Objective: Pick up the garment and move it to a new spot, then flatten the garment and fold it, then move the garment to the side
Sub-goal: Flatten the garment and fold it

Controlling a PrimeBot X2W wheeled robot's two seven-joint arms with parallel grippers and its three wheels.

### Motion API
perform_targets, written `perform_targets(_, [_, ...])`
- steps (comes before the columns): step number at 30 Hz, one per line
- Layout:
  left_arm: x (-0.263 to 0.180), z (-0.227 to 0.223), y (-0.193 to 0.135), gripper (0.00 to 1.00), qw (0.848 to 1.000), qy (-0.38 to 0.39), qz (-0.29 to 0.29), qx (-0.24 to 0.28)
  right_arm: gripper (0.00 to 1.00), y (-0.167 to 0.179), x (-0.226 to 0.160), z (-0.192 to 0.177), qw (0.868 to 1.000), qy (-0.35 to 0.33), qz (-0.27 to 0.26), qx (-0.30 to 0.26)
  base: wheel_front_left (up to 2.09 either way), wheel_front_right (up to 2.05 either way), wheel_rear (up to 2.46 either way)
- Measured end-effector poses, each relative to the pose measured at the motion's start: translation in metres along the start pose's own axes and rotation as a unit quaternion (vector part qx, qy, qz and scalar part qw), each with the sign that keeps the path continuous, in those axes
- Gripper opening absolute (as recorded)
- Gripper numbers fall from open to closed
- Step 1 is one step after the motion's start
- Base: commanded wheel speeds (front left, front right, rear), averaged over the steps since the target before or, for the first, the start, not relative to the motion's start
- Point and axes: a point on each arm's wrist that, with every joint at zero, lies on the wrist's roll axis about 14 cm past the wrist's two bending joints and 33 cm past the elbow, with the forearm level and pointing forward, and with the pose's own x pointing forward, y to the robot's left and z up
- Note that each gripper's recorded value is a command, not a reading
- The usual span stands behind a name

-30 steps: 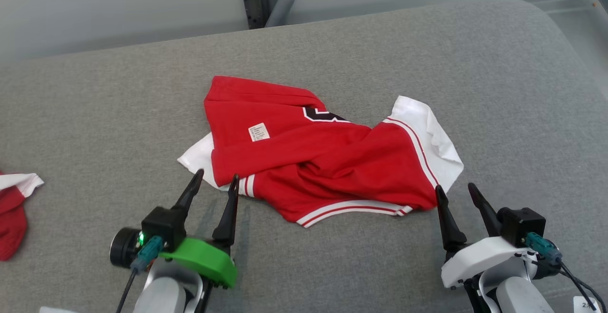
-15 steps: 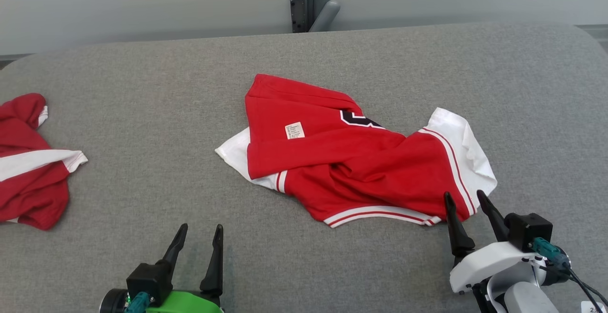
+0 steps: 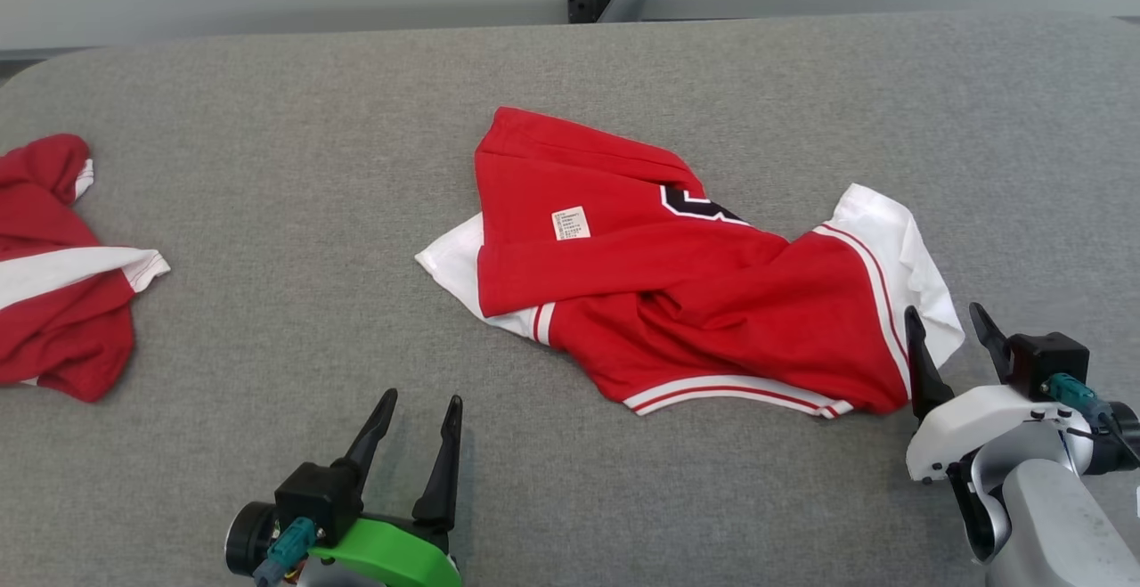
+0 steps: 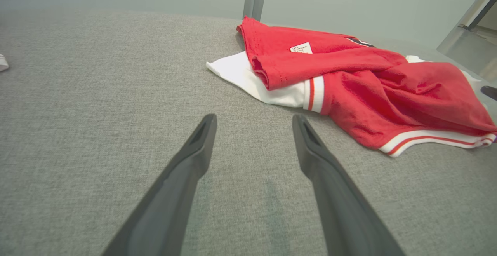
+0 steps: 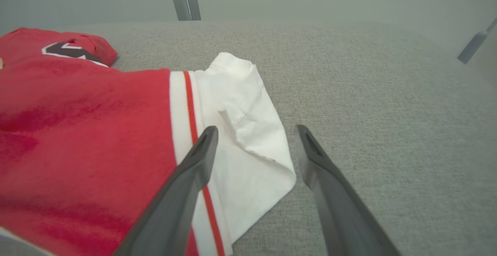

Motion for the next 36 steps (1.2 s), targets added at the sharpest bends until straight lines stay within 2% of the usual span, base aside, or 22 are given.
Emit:
perform_targets(6, [0.0, -0.005, 0.006, 1.0, 1.0, 0.008, 0.009, -0.007, 1.0, -0.001, 0.011, -0.031, 0.998, 0.054, 0.0, -0.016, 0.0, 0.0, 0.0])
perform_targets(10, [0.0, -0.009, 0.012, 1.0, 1.0, 0.014, 0.019, -0.011, 0.98, -0.003, 0.022, -0.037, 0.998, 0.065, -0.003, -0.021, 0.0, 0.0, 0.0])
perform_targets(11, [0.0, -0.01, 0.014, 1.0, 1.0, 0.015, 0.021, -0.012, 0.57, -0.003, 0.026, -0.037, 0.998, 0.065, -0.003, -0.021, 0.0, 0.0, 0.0])
perform_targets(12, [0.001, -0.01, 0.015, 1.0, 1.0, 0.016, 0.023, -0.013, 0.26, -0.003, 0.028, -0.038, 0.998, 0.066, -0.003, -0.021, 0.0, 0.0, 0.0])
perform_targets(13, [0.002, -0.01, 0.015, 1.0, 1.0, 0.015, 0.023, -0.013, 0.0, -0.003, 0.031, -0.038, 0.998, 0.066, -0.003, -0.022, 0.0, 0.0, 0.0])
perform_targets(18, [0.01, -0.012, 0.016, 1.0, 0.999, 0.019, 0.022, -0.018, 0.0, -0.012, 0.05, -0.034, 0.997, 0.065, -0.006, -0.037, 0.0, 0.0, 0.0])
perform_targets(22, [0.014, -0.015, 0.016, 1.0, 0.999, 0.023, 0.02, -0.025, 0.0, -0.019, 0.073, -0.012, 0.998, 0.036, -0.004, -0.059, 0.0, 0.0, 0.0])
perform_targets(26, [0.016, -0.016, 0.021, 1.0, 0.999, 0.023, 0.028, -0.031, 0.0, -0.021, 0.112, 0.042, 0.994, -0.028, 0.011, -0.104, 0.0, 0.0, 0.0])
perform_targets(30, [0.014, -0.016, 0.028, 1.0, 0.998, 0.024, 0.039, -0.034, 0.0, -0.013, 0.154, 0.108, 0.981, -0.092, 0.029, -0.168, 0.0, 0.0, 0.0])
perform_targets(34, [0.008, -0.017, 0.038, 1.0, 0.997, 0.027, 0.061, -0.042, 0.0, -0.011, 0.189, 0.154, 0.974, -0.113, 0.017, -0.195, 0.0, 0.0, 0.0])
perform_targets(35, [0.006, -0.018, 0.041, 1.0, 0.996, 0.027, 0.069, -0.046, 0.16, -0.013, 0.196, 0.154, 0.975, -0.101, 0.011, -0.197, 0.0, 0.0, 0.0])
perform_targets(36, [0.003, -0.019, 0.044, 1.0, 0.996, 0.029, 0.076, -0.049, 1.0, -0.016, 0.203, 0.15, 0.976, -0.085, 0.004, -0.199, 0.0, 0.0, 0.0])
